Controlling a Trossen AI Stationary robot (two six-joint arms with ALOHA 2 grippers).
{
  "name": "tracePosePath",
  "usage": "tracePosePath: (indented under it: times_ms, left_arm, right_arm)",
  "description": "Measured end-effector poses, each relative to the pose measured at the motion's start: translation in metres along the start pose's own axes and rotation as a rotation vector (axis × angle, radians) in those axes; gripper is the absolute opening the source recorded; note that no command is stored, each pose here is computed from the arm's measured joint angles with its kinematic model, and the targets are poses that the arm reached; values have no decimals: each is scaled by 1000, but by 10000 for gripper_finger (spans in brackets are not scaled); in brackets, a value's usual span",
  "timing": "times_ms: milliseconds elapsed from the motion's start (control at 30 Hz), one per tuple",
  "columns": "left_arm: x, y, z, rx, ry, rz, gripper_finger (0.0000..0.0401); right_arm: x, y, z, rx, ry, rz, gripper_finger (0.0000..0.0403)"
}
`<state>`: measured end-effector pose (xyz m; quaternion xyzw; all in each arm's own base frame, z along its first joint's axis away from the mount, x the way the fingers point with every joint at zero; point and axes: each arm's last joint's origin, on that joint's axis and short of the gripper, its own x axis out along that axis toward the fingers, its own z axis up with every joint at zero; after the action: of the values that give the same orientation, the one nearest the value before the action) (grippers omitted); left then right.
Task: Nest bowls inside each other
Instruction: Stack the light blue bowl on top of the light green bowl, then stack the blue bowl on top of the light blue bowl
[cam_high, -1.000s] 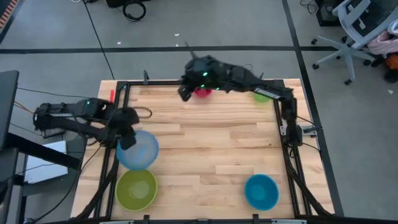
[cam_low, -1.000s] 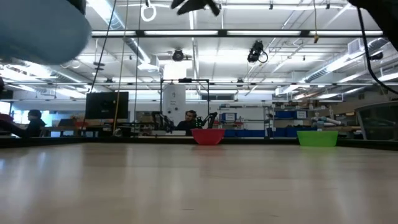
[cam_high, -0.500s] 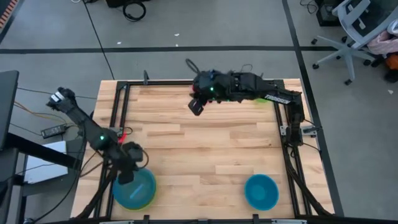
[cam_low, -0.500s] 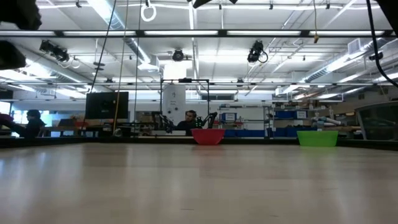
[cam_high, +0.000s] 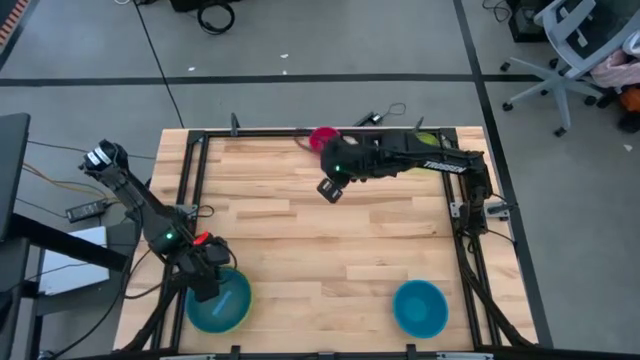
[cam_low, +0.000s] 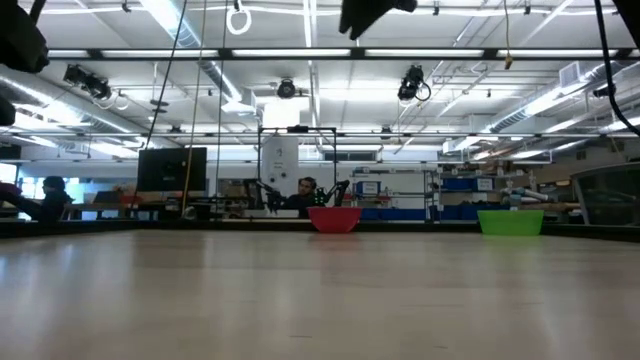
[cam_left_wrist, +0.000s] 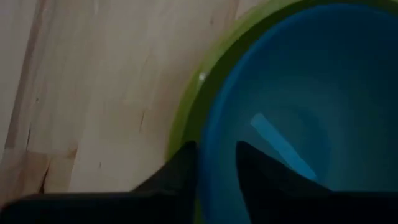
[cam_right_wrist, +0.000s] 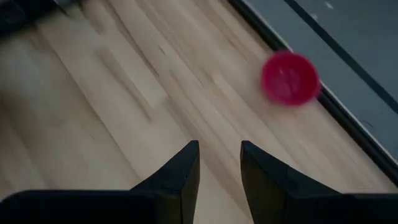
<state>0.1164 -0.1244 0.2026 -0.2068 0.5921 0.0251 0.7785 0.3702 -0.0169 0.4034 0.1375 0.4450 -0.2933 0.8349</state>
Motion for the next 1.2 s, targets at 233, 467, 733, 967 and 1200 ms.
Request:
tracePosePath:
  times_ms: [233,467,733,967,1200]
  left_arm:
    - [-34,-8,12,-36,-5,-41,195]
    - [-64,-12,25,-30,-94,-7,198]
    - [-63,-8,33,-67,-133,10,198]
    - [-68,-9,58,-135,-317,-39,198]
    - [-68,-3,78,-176,-407,-38,199]
  right_arm:
    - [23,13,-36,20,136,-18,121]
    - [43,27,-86,119,281,159,121]
    - [22,35,-181,-36,672,326,121]
    - [10,33,-274,-129,838,225,122]
    - [10,29,-311,-21,780,254,124]
